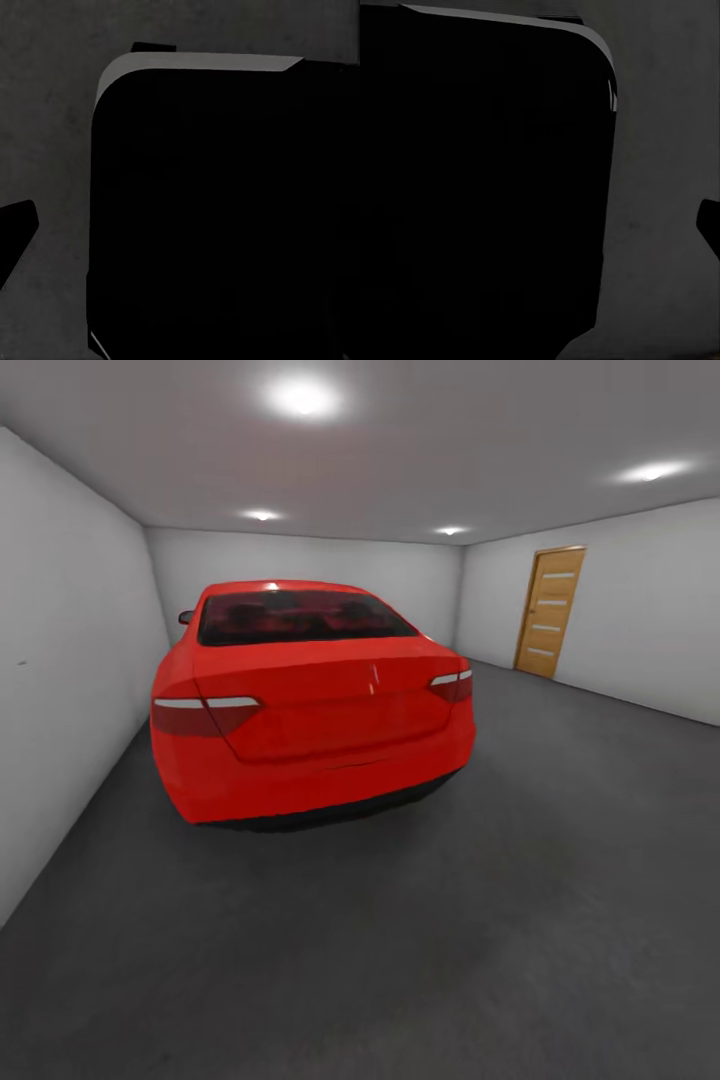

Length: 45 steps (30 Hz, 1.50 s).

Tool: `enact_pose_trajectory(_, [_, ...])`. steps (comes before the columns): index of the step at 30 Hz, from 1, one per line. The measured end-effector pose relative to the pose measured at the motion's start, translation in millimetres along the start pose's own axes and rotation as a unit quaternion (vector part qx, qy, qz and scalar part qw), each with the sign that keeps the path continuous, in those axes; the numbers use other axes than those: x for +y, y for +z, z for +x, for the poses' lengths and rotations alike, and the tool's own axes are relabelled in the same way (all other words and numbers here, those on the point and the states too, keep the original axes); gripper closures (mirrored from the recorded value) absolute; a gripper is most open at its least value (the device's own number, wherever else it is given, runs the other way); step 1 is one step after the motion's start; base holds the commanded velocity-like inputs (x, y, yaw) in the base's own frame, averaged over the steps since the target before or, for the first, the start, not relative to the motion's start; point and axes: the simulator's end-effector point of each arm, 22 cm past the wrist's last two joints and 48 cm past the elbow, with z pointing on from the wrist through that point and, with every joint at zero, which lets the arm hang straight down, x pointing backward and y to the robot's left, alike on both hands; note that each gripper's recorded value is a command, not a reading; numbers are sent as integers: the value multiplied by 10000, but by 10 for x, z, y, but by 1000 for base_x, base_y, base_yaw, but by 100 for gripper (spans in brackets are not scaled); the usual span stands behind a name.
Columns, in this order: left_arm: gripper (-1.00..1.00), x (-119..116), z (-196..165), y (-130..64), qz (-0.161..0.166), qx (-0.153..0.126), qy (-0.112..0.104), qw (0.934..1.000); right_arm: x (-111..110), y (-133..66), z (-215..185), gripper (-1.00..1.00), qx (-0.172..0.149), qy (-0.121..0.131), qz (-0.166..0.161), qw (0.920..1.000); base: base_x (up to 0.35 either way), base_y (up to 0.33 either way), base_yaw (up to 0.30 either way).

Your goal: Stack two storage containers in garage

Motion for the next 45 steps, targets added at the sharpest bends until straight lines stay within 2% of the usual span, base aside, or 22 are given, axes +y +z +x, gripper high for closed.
enact_pose_trajectory(13, [-100, 1, 0, 0, -1, 0, -6, 10000, -6, -1, -51, -100, -117, 12, 7, 9999, 0, 0, -293])
enact_pose_trajectory(45, [-100, 1, -4, 0, -1, -5, -11, 10000, -18, -1, -48, -100, -117, 15, 17, 9999, 0, 0, -293])
